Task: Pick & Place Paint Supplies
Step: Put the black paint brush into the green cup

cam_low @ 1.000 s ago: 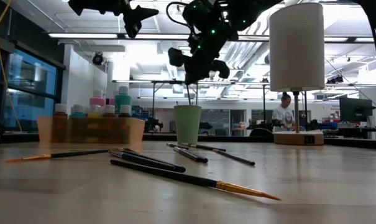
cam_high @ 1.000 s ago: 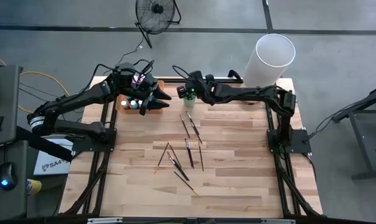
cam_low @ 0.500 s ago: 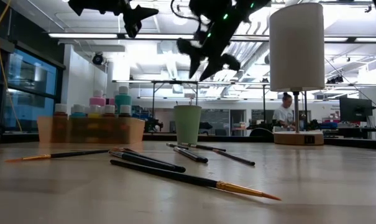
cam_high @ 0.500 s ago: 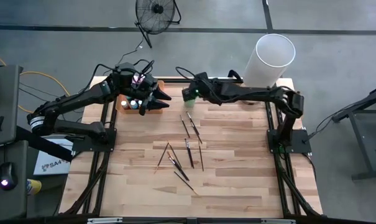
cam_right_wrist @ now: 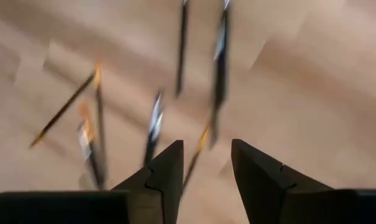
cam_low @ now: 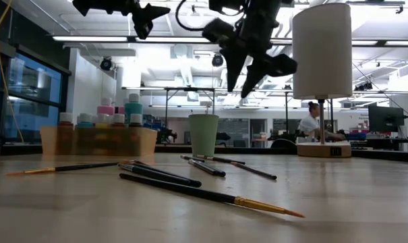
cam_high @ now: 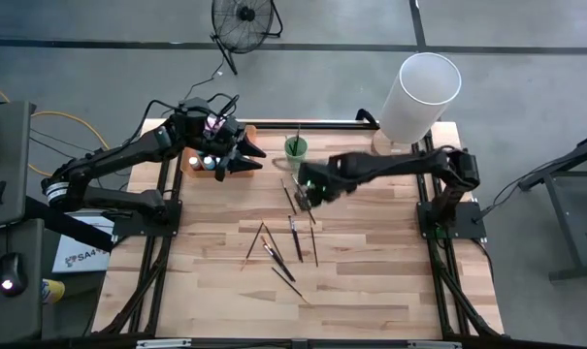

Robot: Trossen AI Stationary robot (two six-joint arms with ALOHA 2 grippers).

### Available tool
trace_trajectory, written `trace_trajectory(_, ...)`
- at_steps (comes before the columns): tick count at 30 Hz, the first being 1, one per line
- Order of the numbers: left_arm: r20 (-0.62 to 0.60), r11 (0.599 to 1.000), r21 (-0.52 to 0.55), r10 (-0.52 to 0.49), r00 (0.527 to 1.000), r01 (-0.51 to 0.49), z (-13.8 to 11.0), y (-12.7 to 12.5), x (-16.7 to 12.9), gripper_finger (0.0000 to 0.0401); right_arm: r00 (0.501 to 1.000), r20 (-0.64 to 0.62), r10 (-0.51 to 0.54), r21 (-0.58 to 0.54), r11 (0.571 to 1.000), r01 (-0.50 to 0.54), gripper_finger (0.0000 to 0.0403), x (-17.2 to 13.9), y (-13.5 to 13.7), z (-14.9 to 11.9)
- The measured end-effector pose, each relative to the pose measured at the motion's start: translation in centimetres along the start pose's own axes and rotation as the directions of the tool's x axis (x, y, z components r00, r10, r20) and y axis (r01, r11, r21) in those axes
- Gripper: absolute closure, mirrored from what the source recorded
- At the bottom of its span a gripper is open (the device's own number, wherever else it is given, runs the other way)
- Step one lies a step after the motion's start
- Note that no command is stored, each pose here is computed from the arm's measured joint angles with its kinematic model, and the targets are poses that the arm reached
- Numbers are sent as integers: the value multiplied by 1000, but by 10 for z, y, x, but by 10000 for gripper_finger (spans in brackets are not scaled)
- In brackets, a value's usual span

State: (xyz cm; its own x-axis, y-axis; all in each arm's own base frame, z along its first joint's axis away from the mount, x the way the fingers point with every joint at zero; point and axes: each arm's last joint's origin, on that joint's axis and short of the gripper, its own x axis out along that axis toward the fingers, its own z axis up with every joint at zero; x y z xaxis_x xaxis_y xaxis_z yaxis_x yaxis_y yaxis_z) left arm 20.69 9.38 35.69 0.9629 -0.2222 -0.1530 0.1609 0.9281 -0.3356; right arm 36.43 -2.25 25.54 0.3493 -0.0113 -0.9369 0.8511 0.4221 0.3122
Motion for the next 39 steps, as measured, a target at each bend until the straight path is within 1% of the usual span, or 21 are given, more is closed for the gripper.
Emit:
trace_trajectory(2, 1, 1000, 3, 0, 1000, 0, 0, 0, 0, 201, 999, -49, 0, 34, 999, 2, 281, 6, 6, -13)
trace_trajectory(7, 2, 1000, 3, 3, 1000, -3, 0, 0, 0, 201, 995, -87, -56, 79, 995, 63, 292, 31, 20, -41)
trace_trajectory(14, 2, 1000, 3, 3, 1000, -3, 0, 0, 0, 201, 975, -167, -145, 89, 983, 162, 286, 74, 24, -63)
trace_trajectory(19, 1, 1000, 2, 4, 1000, -4, 0, 0, 0, 201, 975, -158, -158, 91, 981, 173, 262, 82, 26, -67)
trace_trajectory(23, -3, 1000, -2, 4, 1000, -4, -1, 0, 0, 201, 979, -149, -140, 73, 986, 152, 237, 92, 28, -67)
trace_trajectory(27, -6, 1000, -4, 5, 1000, -5, -1, 0, 0, 201, 972, -151, -182, 77, 978, 195, 226, 103, 25, -66)
trace_trajectory(30, -11, 1000, -9, 6, 1000, -6, -1, 0, 0, 201, 976, -121, -183, 79, 978, 194, 227, 108, 26, -65)
trace_trajectory(33, -20, 1000, -17, 7, 1000, -8, -2, 1, 0, 201, 970, -115, -213, 70, 973, 222, 233, 116, 23, -66)
trace_trajectory(39, -36, 999, -30, 10, 999, -11, -4, 1, 0, 201, 961, -126, -247, 57, 965, 256, 260, 123, 21, -68)
